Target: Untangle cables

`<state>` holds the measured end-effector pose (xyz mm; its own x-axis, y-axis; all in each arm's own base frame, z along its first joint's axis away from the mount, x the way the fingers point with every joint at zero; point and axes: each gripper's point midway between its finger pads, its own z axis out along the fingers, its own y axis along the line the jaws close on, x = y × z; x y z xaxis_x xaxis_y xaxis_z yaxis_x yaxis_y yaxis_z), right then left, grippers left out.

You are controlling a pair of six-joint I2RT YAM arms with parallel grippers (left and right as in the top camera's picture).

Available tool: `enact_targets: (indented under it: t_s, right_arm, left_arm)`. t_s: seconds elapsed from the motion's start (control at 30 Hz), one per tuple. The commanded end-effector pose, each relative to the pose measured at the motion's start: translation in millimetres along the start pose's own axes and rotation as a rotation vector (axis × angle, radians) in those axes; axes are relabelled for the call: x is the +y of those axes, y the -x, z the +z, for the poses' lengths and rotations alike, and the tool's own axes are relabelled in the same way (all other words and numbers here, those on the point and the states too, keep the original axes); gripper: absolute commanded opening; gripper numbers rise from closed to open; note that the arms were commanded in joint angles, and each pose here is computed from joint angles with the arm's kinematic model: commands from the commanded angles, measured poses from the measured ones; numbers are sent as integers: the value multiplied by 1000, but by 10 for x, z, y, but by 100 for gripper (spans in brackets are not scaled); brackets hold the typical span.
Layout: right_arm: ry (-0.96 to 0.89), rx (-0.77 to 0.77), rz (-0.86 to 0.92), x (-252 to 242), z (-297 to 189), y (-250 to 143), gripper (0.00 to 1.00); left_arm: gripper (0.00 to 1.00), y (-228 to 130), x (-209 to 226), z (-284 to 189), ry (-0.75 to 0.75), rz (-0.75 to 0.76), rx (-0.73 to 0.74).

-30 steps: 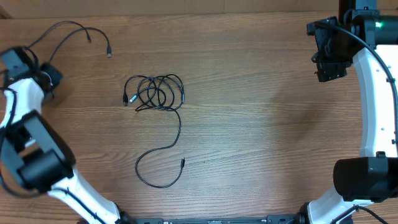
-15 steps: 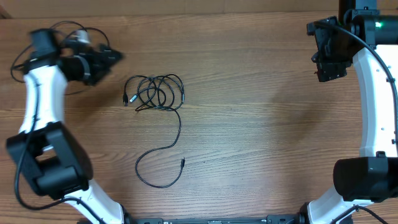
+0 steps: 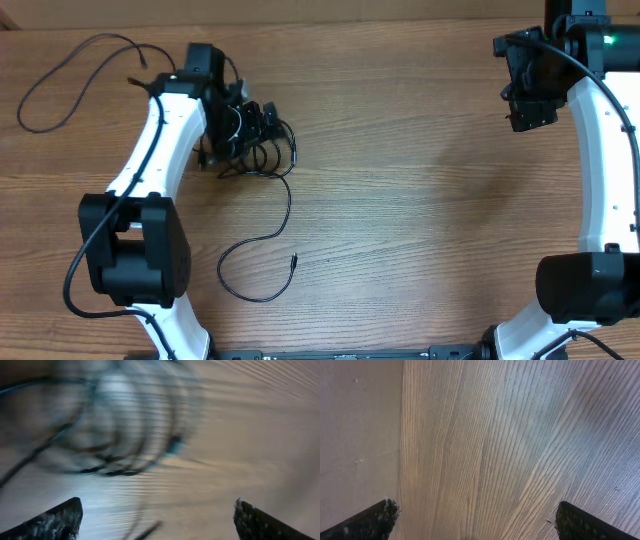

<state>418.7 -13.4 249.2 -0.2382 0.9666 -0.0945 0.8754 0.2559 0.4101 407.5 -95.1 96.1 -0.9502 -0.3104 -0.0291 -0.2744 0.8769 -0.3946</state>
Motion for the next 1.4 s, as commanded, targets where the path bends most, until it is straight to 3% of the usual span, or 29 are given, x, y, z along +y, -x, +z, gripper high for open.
enact_targets:
  t_s: [0.0, 0.2, 0.33, 0.4, 0.5, 0.7, 1.0, 1.2, 1.37]
  right_arm:
    - [28, -24, -3, 13, -129, 29, 100]
    - [27, -23, -3, 12, -129, 29, 100]
    - [27, -23, -3, 12, -129, 29, 100]
    - [28, -24, -3, 13, -129, 29, 100]
    - [27, -23, -3, 12, -129, 29, 100]
    - [27, -23, -3, 12, -129, 29, 100]
    - [27, -23, -3, 12, -129, 29, 100]
    - [28, -24, -3, 13, -129, 29, 100]
    - [27, -23, -3, 12, -129, 29, 100]
  left_arm:
    - [100, 159, 588, -65, 309, -301, -150]
    - [100, -19, 742, -107, 388, -507, -136]
    - [99, -189, 413, -7, 215, -560, 4]
    - [100, -409, 146, 4, 93, -588, 154]
    - [100, -558, 128, 4, 121, -645, 203]
    - [100, -579, 172, 92, 248, -725, 103]
    - [100, -348, 309, 98, 327, -772, -84]
    - [100, -347, 453, 143, 372, -887, -144]
    - [83, -459, 434, 253, 351, -888, -81]
